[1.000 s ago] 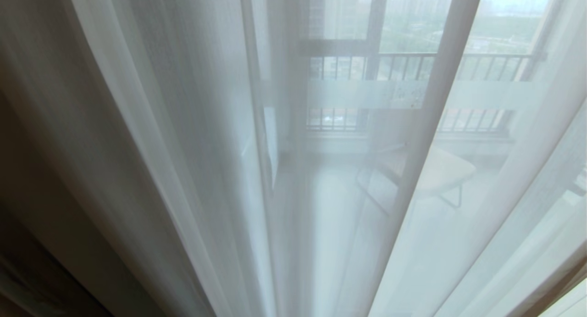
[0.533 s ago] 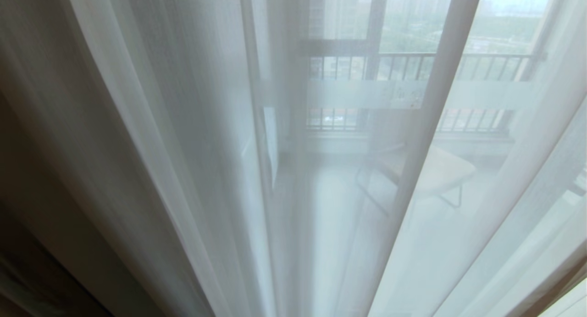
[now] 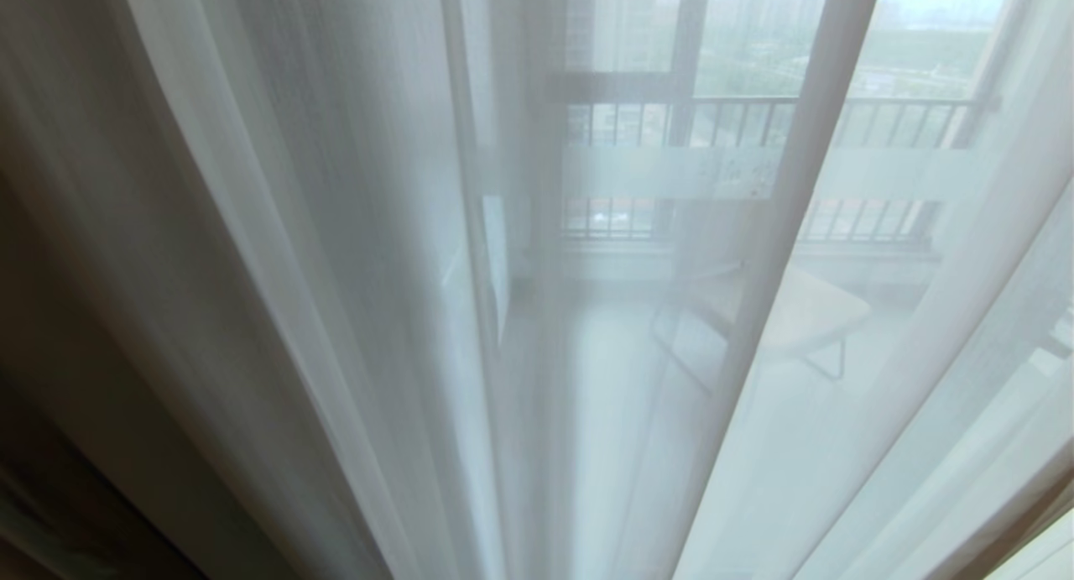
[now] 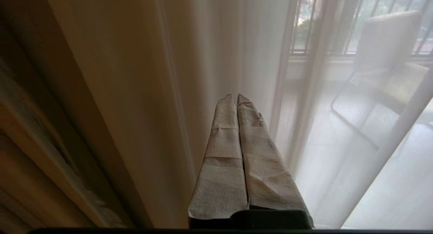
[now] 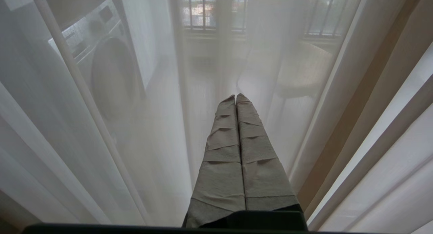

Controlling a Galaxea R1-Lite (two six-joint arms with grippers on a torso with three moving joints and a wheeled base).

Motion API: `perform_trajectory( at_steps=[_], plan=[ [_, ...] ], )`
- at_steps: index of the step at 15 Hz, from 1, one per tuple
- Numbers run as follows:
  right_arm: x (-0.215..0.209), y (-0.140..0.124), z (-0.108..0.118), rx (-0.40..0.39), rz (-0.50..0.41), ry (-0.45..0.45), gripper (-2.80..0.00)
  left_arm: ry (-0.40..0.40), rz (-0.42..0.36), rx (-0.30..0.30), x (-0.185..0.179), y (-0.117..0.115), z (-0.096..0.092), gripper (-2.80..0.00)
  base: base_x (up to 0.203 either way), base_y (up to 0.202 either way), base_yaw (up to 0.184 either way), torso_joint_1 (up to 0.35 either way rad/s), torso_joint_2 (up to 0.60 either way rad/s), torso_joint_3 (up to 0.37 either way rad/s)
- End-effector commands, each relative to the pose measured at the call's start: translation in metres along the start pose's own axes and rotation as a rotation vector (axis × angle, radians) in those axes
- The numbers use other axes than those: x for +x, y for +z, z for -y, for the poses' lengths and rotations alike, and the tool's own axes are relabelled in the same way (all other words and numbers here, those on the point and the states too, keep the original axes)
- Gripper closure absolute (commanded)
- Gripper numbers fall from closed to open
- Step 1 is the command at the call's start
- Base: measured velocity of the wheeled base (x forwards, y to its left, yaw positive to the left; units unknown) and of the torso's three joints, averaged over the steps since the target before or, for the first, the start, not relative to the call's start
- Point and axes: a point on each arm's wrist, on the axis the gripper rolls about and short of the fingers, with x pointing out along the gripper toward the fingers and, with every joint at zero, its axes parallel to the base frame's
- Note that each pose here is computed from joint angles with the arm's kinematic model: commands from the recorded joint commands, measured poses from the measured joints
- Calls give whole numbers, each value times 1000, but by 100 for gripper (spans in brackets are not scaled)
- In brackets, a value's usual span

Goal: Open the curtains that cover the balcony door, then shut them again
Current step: Close the outer curtains on both sides

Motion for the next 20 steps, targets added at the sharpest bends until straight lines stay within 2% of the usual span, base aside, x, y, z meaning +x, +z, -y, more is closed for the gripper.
perform_trajectory(
  at_steps=[1,4,8,10,13,16,18,20],
  plan=[
    [0,0,0,0,1,0,0,63,-30,1,12,33,-2,0,0,0,0,0,0,0],
    [0,0,0,0,1,0,0,147,-44,-1,31,74,-4,0,0,0,0,0,0,0],
    [0,0,0,0,1,0,0,396,-32,-26,56,122,-10,0,0,0,0,0,0,0],
    [0,0,0,0,1,0,0,513,-28,-27,62,134,-12,0,0,0,0,0,0,0],
    [0,0,0,0,1,0,0,739,-41,-20,72,146,-16,0,0,0,0,0,0,0],
    [0,0,0,0,1,0,0,874,-62,-6,85,156,-21,0,0,0,0,0,0,0],
    [0,0,0,0,1,0,0,982,-91,10,104,165,-29,0,0,0,0,0,0,0],
    [0,0,0,0,1,0,0,1057,-93,13,122,180,-38,0,0,0,0,0,0,0]
  ],
)
